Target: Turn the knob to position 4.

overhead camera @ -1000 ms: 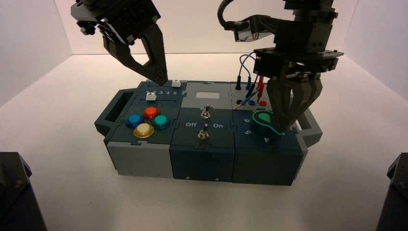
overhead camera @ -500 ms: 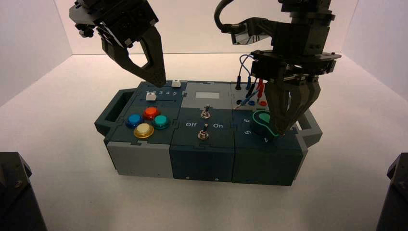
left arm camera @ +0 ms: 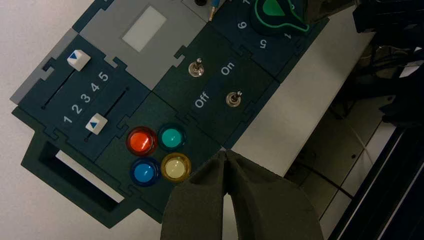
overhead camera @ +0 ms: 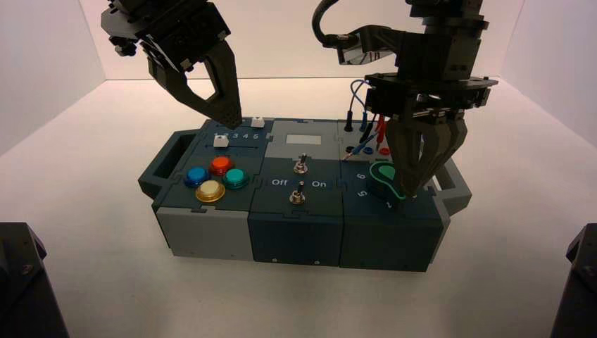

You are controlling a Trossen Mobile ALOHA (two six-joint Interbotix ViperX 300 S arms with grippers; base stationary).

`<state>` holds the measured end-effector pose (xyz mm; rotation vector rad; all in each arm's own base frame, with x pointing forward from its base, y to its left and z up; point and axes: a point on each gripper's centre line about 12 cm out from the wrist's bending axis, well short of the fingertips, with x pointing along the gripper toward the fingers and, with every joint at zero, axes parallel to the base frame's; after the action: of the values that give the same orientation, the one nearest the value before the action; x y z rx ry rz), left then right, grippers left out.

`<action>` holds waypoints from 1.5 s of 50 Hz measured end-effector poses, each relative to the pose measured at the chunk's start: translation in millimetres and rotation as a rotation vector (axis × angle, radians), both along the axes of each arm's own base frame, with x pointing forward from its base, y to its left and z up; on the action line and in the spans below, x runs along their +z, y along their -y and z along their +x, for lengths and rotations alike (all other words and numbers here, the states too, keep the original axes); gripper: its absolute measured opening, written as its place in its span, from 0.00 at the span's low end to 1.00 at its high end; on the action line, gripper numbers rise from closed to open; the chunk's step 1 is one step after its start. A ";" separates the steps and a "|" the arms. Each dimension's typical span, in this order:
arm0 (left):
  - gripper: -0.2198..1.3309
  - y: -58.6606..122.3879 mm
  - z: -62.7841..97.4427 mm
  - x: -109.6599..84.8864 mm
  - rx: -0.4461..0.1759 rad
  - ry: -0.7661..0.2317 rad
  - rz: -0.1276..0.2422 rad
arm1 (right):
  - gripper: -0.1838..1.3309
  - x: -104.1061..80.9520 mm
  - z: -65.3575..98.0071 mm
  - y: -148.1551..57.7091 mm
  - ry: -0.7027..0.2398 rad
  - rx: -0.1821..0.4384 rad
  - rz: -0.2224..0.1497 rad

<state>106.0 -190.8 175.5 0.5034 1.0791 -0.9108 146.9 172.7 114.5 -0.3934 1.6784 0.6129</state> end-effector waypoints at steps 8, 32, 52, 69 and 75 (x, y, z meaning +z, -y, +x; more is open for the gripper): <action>0.04 -0.1 0.1 0.0 -0.001 0.001 0.001 | 0.03 -0.4 0.6 -0.8 -0.002 -0.001 0.000; 0.04 -0.9 -0.6 -0.8 0.000 -0.004 0.007 | 0.03 -1.5 0.5 -7.5 -0.012 0.009 0.001; 0.04 -2.2 -1.1 -0.3 -0.002 -0.001 0.007 | 0.03 -3.1 -6.1 -0.4 -0.017 0.012 -0.008; 0.04 -3.5 0.0 1.6 -0.011 0.020 0.008 | 0.03 28.8 -10.2 3.0 0.059 0.021 0.069; 0.04 -3.2 0.6 1.5 -0.013 0.023 0.012 | 0.03 45.7 -11.7 4.4 0.114 0.021 0.123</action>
<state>106.6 -187.6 177.0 0.5302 1.0617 -0.9086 135.3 168.2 160.2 -0.3514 1.5212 0.6932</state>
